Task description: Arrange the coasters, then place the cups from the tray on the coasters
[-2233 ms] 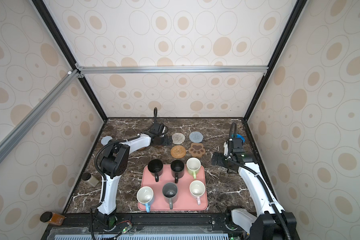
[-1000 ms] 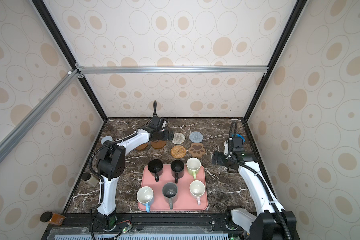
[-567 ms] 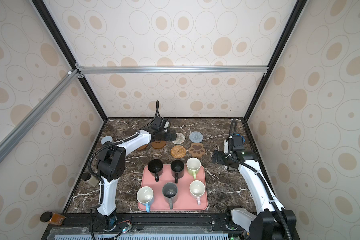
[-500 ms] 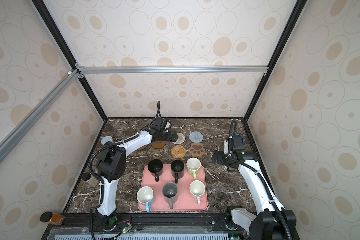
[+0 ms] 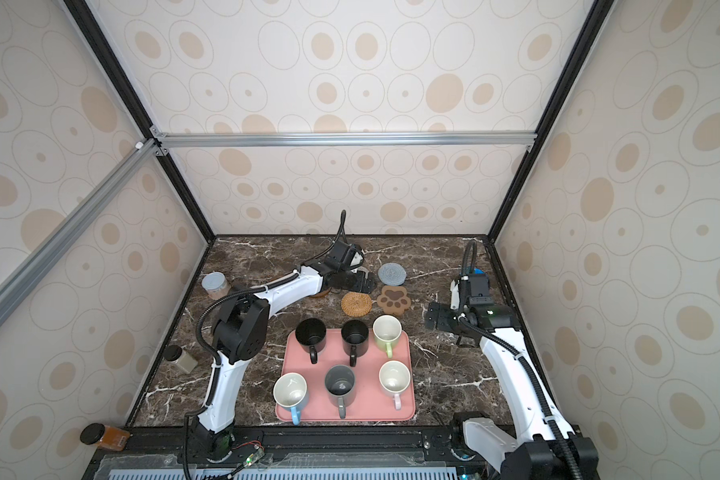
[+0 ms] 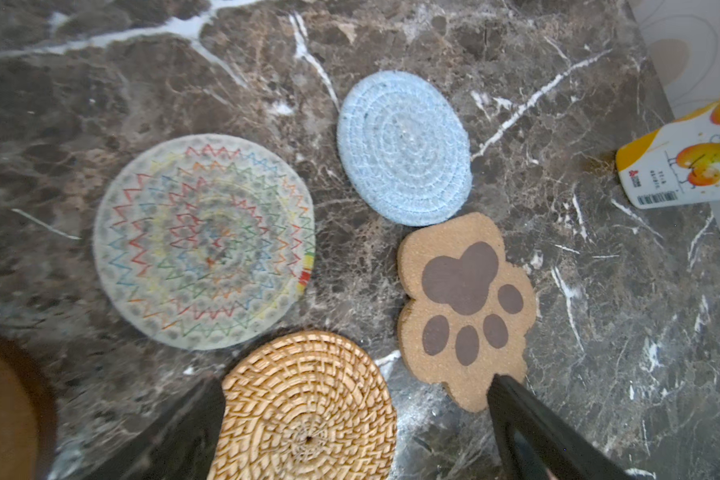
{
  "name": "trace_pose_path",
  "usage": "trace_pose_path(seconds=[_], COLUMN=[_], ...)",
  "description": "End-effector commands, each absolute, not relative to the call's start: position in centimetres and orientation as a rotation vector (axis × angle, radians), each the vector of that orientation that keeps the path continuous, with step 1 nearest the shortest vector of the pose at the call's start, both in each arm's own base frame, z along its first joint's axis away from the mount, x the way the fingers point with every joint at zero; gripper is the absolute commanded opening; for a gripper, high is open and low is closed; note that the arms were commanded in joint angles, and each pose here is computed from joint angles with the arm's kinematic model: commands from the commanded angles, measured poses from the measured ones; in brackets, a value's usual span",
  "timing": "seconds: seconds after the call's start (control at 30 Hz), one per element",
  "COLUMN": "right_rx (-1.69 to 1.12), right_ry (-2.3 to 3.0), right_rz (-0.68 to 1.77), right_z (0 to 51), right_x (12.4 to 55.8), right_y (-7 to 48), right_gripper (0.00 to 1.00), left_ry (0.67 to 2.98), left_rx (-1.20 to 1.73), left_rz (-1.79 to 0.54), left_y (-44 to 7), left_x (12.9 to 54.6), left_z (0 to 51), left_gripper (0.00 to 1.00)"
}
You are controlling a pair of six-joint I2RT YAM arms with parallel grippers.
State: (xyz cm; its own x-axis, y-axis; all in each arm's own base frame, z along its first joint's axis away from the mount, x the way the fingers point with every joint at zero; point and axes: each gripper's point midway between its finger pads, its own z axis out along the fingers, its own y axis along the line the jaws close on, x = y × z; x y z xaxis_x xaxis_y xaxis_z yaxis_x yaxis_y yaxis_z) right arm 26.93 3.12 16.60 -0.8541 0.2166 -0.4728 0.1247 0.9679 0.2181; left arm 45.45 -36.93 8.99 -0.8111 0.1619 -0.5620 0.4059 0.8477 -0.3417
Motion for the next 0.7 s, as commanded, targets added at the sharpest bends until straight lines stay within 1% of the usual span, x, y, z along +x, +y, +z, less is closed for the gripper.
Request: trace_pose_path(seconds=[0.0, 0.27, 0.47, 0.67], right_rx=[0.242, 0.239, 0.240, 0.245], right_ry=[2.608, 2.617, 2.618, 2.622], right_rz=[0.250, 0.278, 0.285, 0.265], right_z=[16.2, 15.9, 15.9, 15.8], right_x=[26.2, 26.6, 26.5, 26.3], right_y=[3.1, 3.4, 3.5, 3.2], right_gripper=[1.00, 1.00, 1.00, 1.00], left_ry=[2.480, 2.536, 2.559, 2.617], left_rx=[0.501, 0.546, 0.524, 0.523], left_rz=[-0.643, -0.681, -0.668, -0.654], left_y=[-38.7, -39.9, -39.6, -38.9], left_x=[44.6, 43.0, 42.7, 41.6], left_z=[10.2, 8.5, 7.7, 5.7], left_gripper=[1.00, 1.00, 1.00, 1.00])
